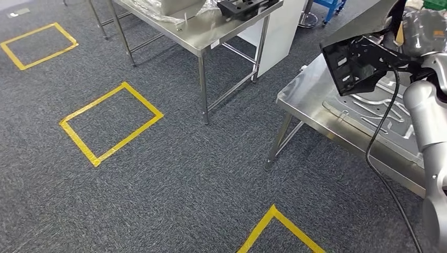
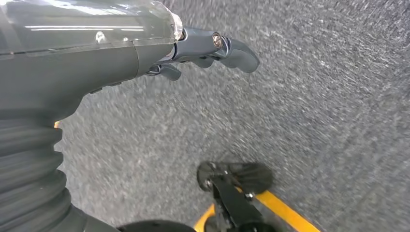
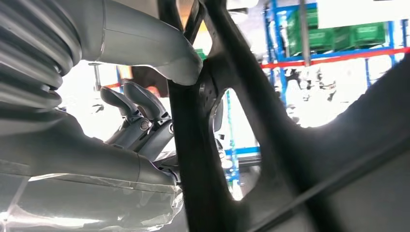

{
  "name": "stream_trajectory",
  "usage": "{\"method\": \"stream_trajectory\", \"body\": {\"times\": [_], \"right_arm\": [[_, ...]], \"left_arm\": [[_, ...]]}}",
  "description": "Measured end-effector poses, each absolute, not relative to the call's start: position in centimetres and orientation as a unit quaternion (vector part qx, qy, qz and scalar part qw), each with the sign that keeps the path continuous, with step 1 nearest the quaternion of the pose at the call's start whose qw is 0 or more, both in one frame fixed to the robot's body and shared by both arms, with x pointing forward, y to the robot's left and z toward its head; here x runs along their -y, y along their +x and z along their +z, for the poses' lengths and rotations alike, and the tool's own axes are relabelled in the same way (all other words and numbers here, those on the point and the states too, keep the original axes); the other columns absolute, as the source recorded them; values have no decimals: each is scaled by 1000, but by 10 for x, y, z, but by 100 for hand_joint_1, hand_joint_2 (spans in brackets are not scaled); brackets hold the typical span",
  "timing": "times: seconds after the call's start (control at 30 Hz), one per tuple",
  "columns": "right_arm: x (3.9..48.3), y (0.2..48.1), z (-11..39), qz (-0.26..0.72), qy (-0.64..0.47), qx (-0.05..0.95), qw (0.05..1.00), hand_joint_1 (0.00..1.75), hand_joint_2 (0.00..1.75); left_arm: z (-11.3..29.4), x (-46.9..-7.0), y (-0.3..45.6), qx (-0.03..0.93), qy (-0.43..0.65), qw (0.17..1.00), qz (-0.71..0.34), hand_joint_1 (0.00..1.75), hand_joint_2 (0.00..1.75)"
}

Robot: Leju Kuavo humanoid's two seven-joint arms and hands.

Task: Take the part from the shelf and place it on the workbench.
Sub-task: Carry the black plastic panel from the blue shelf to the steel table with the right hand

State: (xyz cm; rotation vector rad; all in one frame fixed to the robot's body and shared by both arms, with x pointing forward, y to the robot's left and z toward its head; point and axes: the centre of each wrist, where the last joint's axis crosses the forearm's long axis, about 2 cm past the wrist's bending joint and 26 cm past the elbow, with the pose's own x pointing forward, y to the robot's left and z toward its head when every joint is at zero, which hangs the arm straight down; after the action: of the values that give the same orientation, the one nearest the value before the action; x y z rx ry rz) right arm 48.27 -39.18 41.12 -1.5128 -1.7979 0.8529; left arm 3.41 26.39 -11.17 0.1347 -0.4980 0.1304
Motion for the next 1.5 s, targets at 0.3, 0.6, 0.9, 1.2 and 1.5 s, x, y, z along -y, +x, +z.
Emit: {"method": "stream_trajectory", "body": {"times": [0.3,0.6,0.9,1.2,1.5], "right_arm": [[391,480,411,321,-572,689,309,175,175],[384,480,415,326,-566,692,306,175,175],[384,480,419,325,-569,692,301,175,175],[388,478,412,330,-570,688,304,175,175],[392,474,417,329,-578,687,294,175,175]], "left_arm": [[-111,-261,35,243,60,966,66,0,175],[-112,-263,33,236,61,967,70,0,175],[-112,-265,34,225,46,970,73,0,175],[-113,-267,28,213,27,975,54,0,175],[-112,-272,31,212,32,976,39,0,175]]}}
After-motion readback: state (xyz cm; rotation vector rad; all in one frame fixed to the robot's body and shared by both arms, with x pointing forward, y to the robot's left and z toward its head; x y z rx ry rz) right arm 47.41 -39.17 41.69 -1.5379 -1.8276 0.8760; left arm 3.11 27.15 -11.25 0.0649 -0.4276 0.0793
